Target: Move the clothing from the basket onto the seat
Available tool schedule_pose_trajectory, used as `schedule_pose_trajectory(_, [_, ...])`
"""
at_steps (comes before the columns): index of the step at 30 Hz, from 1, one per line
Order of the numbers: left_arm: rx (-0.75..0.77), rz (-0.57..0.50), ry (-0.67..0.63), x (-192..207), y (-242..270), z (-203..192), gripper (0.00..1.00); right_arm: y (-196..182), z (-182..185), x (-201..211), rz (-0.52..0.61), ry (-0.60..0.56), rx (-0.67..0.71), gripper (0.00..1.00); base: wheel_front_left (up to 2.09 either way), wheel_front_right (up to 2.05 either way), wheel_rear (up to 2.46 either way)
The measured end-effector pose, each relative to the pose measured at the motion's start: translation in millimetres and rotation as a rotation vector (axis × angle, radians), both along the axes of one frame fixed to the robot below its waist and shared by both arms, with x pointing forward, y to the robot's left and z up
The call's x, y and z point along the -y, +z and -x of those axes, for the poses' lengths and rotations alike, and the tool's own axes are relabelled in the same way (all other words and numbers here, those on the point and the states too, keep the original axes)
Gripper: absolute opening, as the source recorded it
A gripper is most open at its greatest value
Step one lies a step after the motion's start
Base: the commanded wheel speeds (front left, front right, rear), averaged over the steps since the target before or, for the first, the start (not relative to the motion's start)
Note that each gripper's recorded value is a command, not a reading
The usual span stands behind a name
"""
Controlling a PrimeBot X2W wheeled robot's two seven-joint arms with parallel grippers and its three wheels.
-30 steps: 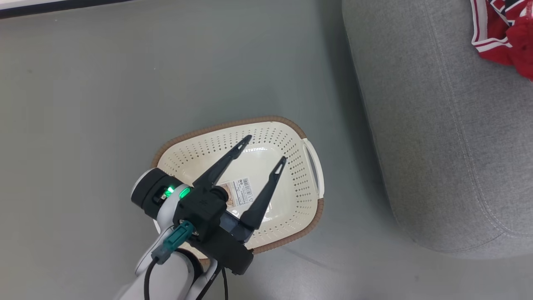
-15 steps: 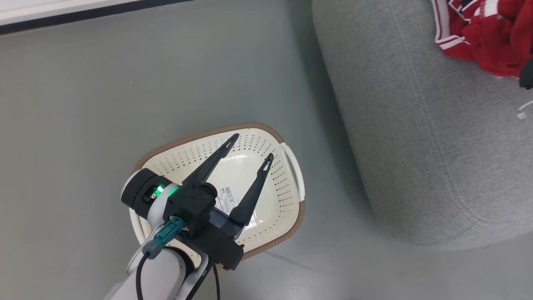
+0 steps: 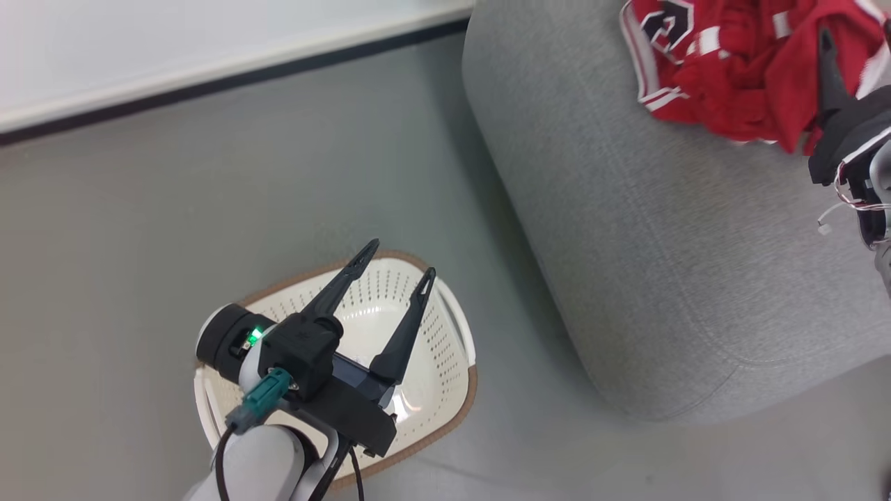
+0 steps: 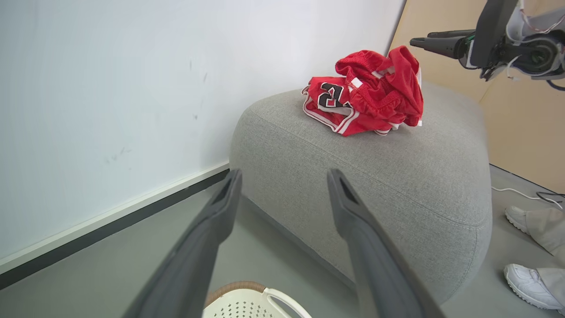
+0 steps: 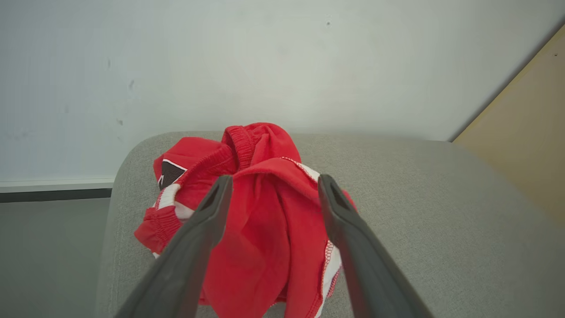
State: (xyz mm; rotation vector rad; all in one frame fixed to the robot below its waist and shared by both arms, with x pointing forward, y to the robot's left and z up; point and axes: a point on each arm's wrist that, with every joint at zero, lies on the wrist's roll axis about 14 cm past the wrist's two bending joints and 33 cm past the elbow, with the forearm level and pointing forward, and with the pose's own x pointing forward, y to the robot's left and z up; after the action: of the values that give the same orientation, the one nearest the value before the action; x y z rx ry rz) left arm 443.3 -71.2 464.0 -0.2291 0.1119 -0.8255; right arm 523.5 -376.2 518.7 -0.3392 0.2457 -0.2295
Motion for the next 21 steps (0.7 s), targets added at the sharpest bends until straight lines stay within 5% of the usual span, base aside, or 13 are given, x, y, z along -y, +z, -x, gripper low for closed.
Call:
schedule_pose_trajectory(12, [0.003, 0.024, 0.108, -20.3, 20.5, 14.0, 1.0, 41.8, 27.5, -31.8, -0.036, 0.081, 0.101, 1.0, 0.0, 0.0, 0.0])
schedule_pose_trajectory(21, [-0.006, 0.009, 0.258, -63.0, 25.4, 35.4, 1.0, 38.5, 61.1, -68.4, -0.12, 0.152, 0.145, 1.0, 0.0, 0.0, 0.0])
